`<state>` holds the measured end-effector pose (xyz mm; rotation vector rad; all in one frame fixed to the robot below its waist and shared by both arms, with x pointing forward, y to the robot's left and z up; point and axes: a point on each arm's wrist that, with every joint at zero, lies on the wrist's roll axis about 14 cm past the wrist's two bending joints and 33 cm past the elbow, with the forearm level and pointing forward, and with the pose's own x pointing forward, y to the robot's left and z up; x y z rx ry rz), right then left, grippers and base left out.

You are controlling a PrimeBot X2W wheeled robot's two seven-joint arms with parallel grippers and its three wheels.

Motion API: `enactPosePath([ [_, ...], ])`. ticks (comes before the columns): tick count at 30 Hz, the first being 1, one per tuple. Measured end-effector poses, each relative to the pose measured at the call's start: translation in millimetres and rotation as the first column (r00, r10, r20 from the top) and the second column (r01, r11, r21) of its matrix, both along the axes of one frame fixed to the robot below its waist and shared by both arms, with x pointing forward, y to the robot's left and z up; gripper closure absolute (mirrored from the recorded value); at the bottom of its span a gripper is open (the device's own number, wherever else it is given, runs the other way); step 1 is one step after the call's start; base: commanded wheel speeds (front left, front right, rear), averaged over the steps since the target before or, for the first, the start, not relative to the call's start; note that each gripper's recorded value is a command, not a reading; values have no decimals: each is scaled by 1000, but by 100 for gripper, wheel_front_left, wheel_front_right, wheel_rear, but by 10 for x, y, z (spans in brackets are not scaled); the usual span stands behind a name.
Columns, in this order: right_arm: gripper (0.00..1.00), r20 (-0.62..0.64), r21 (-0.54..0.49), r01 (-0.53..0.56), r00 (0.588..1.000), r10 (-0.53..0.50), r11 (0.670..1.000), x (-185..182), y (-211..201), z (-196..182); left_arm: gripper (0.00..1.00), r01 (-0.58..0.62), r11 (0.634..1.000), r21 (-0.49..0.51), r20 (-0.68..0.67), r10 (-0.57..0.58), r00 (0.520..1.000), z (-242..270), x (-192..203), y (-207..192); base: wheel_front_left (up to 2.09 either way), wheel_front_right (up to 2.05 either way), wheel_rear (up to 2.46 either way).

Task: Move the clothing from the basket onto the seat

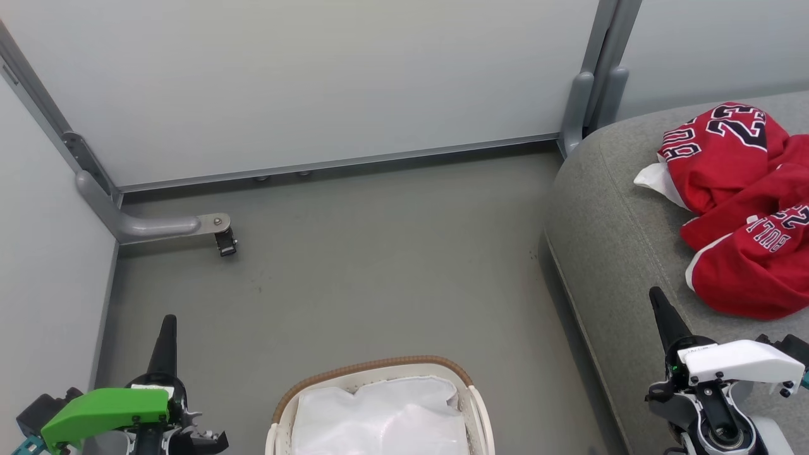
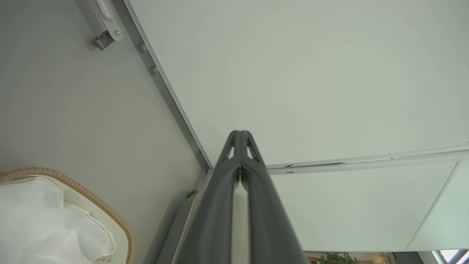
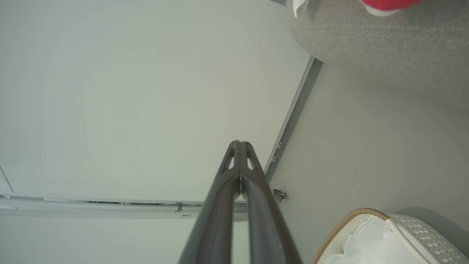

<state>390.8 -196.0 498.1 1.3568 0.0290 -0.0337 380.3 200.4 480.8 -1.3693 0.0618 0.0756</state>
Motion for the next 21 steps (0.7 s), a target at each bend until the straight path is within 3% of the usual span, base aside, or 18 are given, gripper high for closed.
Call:
enactPosePath([
  [21,100,30,163,-4,1000,-1,987,-8,-22,71,100,10,988,-152,56,-1,998,162,49,-7,0,0,0],
])
